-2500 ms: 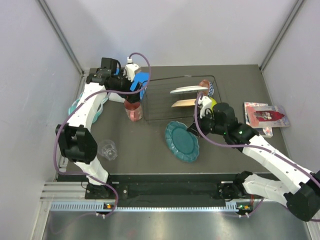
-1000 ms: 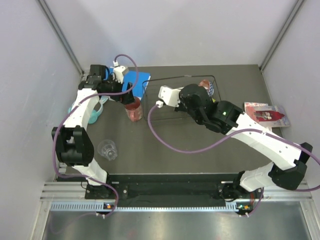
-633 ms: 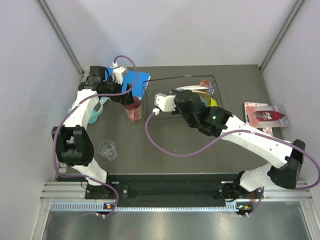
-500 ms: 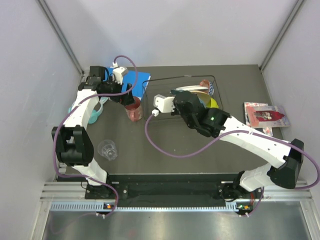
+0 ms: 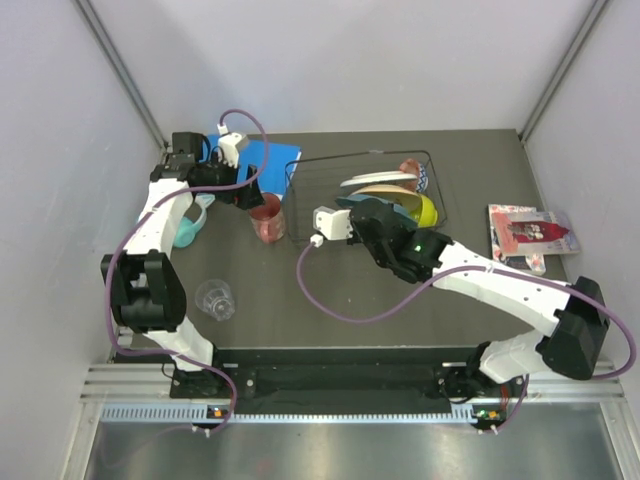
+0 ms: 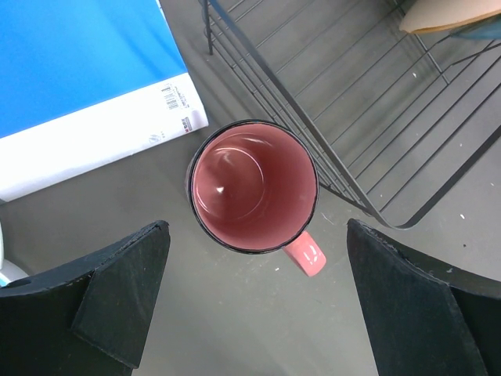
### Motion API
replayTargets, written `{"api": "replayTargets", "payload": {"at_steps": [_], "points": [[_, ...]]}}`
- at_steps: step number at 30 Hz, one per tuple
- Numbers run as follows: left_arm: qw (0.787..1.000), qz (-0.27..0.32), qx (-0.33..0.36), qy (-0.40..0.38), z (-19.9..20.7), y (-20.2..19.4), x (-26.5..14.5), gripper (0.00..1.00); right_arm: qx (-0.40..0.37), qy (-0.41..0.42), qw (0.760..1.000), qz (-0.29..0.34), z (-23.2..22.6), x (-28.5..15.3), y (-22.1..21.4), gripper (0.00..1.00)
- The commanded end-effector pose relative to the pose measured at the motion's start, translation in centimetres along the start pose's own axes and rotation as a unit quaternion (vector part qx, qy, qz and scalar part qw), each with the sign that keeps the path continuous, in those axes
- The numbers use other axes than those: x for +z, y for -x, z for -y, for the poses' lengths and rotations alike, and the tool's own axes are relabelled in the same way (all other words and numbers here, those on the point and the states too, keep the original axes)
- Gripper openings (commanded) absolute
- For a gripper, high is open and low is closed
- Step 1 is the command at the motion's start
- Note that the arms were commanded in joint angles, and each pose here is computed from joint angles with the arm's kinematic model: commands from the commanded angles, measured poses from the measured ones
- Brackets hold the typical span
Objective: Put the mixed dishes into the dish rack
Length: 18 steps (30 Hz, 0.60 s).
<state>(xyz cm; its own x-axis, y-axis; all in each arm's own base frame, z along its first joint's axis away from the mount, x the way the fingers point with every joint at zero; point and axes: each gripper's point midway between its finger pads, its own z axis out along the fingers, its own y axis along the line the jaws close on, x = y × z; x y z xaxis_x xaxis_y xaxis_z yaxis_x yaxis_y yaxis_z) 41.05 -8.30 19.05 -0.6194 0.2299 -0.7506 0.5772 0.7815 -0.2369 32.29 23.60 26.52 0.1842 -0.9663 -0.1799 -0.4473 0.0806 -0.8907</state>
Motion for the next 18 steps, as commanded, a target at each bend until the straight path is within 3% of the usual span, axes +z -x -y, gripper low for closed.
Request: {"api": "replayTargets", "payload": {"at_steps": [1,5,8,12,14,18], "points": [[1.000,0.027,0.011,-0.005,0.1,1.5,-0.5,0.99,0.054,-0.070,0.996,-0.012,3.8,-1.9,-1.7,0.00],[1.000,0.027,0.012,-0.003,-0.2,1.5,-0.5,0.99,0.046,-0.067,0.996,-0.035,2.7,-1.6,-2.6,0.00],[1.000,0.026,0.011,-0.002,-0.3,1.5,-0.4,0.99,0.044,-0.060,0.996,-0.047,1.6,-1.2,-3.1,0.13],[1.000,0.027,0.011,-0.001,-0.3,1.6,-0.6,0.99,0.041,-0.060,0.995,-0.062,0.7,-0.7,-4.1,0.20],[1.000,0.029,0.012,0.001,-0.5,1.7,-0.7,0.99,0.045,-0.065,0.995,-0.064,0.5,-0.4,-4.4,0.31],[0.999,0.029,0.013,0.003,-0.6,1.8,-0.7,0.99,0.046,-0.063,0.995,-0.068,0.1,0.4,-4.6,0.34]]}}
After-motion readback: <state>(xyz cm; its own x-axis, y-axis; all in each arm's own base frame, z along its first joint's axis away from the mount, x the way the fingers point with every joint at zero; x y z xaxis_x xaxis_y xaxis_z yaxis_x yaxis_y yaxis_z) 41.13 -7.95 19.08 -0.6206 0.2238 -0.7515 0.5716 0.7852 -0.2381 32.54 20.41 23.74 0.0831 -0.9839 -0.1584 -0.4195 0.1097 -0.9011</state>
